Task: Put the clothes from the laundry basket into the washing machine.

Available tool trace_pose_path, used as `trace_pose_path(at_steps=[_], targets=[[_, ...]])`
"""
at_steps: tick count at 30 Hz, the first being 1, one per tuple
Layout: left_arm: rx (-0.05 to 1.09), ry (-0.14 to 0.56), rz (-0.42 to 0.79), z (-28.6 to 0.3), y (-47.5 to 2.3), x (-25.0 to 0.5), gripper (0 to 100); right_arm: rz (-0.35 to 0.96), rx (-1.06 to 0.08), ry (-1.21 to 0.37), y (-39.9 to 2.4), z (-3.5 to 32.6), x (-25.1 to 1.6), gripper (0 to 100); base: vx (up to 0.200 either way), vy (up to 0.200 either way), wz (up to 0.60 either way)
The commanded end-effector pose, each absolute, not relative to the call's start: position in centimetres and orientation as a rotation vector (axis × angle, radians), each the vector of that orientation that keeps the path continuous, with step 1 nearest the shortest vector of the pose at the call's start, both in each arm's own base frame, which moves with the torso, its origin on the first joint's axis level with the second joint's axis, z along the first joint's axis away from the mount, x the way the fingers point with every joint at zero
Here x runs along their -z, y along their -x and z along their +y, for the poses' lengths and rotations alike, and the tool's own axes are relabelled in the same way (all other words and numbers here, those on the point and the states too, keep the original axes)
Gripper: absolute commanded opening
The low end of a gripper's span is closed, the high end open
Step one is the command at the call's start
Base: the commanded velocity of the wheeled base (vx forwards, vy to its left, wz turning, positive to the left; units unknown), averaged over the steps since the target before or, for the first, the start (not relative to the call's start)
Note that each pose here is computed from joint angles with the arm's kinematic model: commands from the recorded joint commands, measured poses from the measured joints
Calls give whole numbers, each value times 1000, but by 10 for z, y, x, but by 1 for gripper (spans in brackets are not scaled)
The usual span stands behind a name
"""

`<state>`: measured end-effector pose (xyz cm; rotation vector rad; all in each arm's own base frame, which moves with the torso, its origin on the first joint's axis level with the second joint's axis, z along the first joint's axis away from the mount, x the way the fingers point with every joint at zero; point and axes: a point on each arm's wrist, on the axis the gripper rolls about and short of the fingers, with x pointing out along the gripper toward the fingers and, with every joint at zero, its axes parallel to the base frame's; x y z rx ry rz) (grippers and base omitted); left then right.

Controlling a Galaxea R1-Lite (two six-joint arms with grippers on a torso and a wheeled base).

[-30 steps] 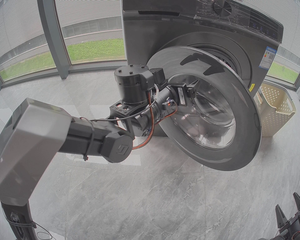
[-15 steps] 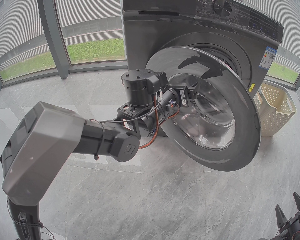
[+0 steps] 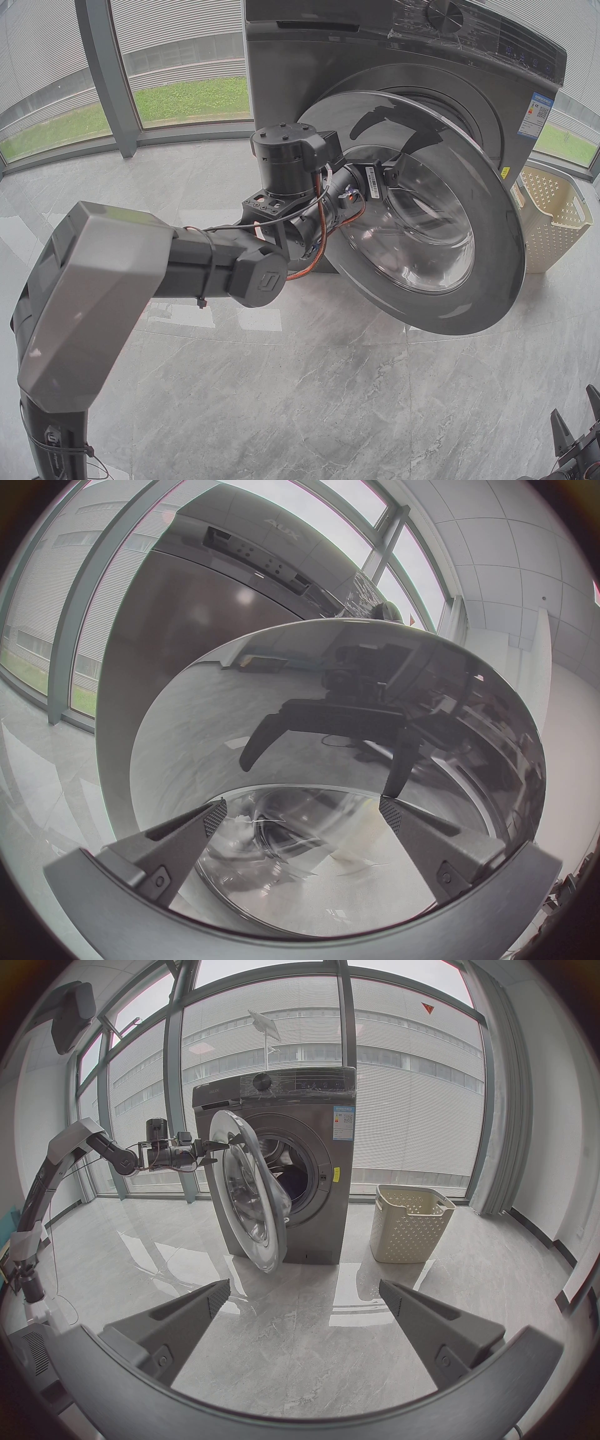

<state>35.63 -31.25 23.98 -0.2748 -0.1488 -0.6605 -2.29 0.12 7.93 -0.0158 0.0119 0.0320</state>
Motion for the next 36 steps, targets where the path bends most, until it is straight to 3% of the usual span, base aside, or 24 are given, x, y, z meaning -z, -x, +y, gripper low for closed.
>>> trace_pose_path(at_steps=[1,12,22,28,36], targets=[[660,282,-160,-324,-365,-235,100,20,-32,16,22,1,-77,100,0,0,0],[519,301,-155,-324,-401,-217,100,20,-29,13,22,1,-77,100,0,0,0],[482,330,-163,-315,-404,-225,100,18,-31,13,22,1,-76,100,0,0,0],[493,364,-182,-307,-389,-249,100,18,-31,13,22,1,-76,100,0,0,0],[521,319,-44,-281,-336,-249,100,20,-29,13,22,1,-77,100,0,0,0]])
